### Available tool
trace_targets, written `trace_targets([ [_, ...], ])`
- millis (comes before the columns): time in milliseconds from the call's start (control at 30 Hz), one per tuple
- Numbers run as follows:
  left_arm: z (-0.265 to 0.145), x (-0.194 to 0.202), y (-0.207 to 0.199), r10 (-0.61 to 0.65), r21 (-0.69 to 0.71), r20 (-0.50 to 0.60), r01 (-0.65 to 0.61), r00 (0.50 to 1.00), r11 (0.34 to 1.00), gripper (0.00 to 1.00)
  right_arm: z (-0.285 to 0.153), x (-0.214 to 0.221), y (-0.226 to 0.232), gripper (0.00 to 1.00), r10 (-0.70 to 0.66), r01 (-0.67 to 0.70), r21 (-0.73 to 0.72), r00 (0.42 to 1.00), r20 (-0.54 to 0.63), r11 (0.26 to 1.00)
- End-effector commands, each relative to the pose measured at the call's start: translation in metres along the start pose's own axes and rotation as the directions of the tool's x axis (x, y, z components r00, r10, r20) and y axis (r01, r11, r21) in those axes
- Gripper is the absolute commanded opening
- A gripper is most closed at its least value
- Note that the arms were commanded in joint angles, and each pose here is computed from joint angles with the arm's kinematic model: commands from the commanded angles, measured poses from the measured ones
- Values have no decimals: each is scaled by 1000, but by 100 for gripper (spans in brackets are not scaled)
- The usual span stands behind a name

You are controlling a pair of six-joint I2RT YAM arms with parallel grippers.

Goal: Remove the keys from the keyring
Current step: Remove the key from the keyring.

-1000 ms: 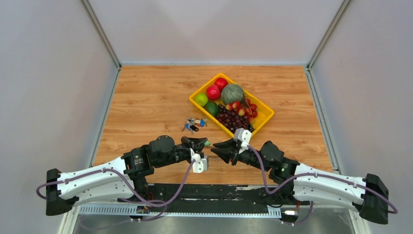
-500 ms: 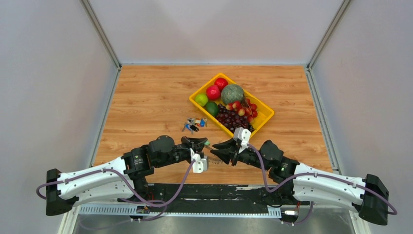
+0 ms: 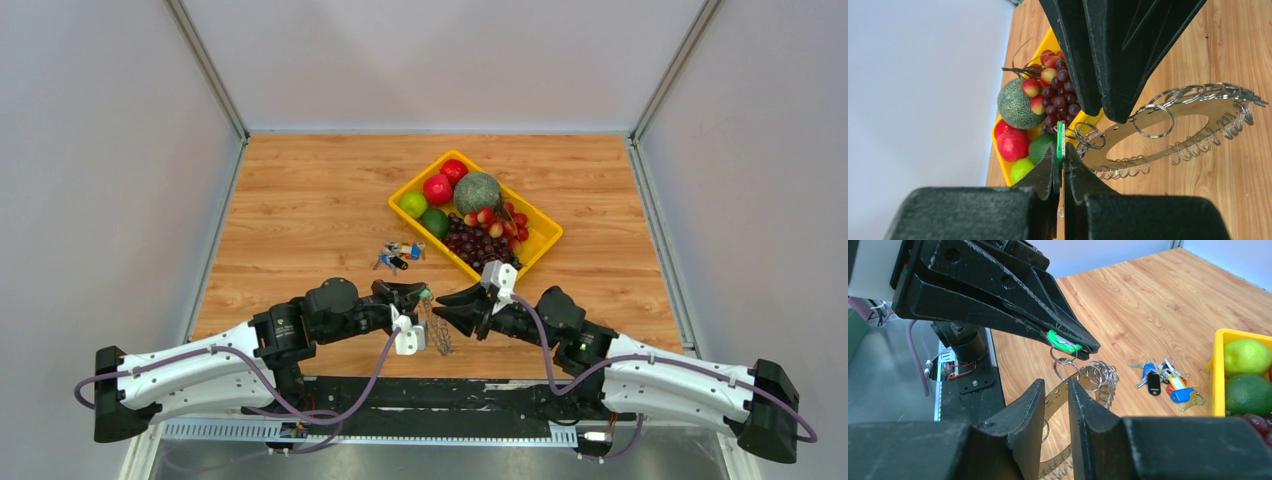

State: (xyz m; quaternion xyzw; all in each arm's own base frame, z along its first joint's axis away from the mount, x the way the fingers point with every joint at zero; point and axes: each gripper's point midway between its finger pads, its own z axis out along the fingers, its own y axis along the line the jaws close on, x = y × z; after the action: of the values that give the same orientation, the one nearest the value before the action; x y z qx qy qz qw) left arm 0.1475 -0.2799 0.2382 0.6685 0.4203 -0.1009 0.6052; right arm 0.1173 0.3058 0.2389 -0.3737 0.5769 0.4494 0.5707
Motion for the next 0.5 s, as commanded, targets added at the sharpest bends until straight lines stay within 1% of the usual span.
trace_targets([
  [0, -3, -16, 17, 5, -62, 67, -1, 998, 998, 0, 7, -25, -2, 27, -28, 28, 3, 998, 51, 1000],
  [200, -3, -19, 14, 4, -47, 83, 0, 997, 999, 0, 16, -27, -4, 24, -54, 54, -4, 998, 37, 999],
  [467, -4, -21, 15, 8, -45, 91, -4, 996, 999, 0, 21, -26, -3, 24, -50, 51, -34, 998, 33, 998],
])
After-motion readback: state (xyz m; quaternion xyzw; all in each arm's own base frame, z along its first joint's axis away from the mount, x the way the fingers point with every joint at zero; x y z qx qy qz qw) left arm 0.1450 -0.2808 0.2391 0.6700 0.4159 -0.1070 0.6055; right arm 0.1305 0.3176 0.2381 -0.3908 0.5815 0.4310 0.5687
